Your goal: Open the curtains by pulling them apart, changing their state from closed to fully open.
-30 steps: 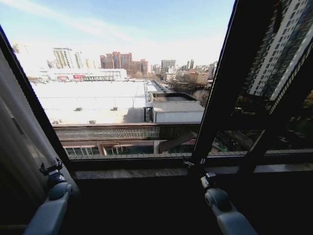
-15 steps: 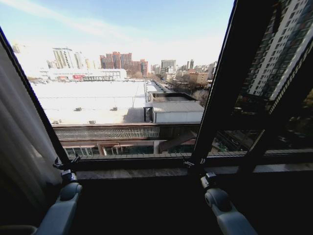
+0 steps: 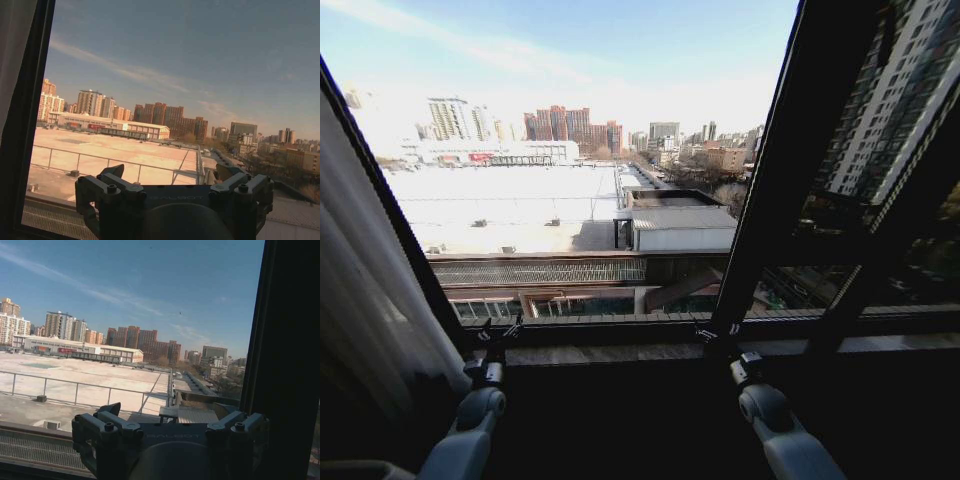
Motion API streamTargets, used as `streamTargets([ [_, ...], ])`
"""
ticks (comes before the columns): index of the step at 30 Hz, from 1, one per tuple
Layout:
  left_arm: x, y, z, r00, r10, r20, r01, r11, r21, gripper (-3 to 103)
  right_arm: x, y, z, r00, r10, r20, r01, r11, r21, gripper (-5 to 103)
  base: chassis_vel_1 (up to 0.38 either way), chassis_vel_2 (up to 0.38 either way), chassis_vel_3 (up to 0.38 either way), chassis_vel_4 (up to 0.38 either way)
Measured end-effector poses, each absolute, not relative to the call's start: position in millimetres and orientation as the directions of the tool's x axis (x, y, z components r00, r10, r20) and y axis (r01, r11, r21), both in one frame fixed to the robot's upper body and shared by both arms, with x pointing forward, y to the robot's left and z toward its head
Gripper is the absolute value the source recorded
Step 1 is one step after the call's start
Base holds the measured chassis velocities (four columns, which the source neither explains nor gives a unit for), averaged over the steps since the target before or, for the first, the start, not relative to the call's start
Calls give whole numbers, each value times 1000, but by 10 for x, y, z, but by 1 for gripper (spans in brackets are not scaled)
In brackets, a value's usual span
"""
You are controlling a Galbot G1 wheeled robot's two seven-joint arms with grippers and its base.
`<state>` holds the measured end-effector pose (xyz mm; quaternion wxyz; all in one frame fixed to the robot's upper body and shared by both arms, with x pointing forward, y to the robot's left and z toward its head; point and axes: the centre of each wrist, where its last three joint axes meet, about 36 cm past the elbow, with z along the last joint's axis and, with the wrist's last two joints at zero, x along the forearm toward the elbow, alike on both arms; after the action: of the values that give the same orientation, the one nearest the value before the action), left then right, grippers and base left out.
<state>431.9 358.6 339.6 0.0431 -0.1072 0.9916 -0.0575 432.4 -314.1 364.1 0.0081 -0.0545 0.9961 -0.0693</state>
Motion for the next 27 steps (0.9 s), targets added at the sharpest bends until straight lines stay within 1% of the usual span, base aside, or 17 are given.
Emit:
streamTargets([
  [5, 4233, 3495, 3532, -969, -242, -46, -231, 958, -172, 100, 4324, -3141, 3641, -994, -110, -9, -108, 984, -139, 100, 0, 0, 0, 0],
  [6, 4204, 3481, 3573, -967, -251, -36, -239, 950, -199, 100, 4324, -3141, 3641, -994, -110, -9, -108, 984, -139, 100, 0, 0, 0, 0],
  [13, 4060, 3411, 3511, -957, -291, -15, -279, 930, -240, 100, 4324, -3141, 3641, -994, -110, -9, -108, 984, -139, 100, 0, 0, 0, 0],
  [20, 3995, 3385, 3412, -952, -305, -15, -295, 931, -213, 100, 4324, -3141, 3641, -994, -110, -9, -108, 984, -139, 100, 0, 0, 0, 0],
  [27, 4002, 3457, 3390, -948, -317, -20, -309, 933, -183, 100, 4324, -3141, 3641, -994, -110, -9, -108, 984, -139, 100, 0, 0, 0, 0],
])
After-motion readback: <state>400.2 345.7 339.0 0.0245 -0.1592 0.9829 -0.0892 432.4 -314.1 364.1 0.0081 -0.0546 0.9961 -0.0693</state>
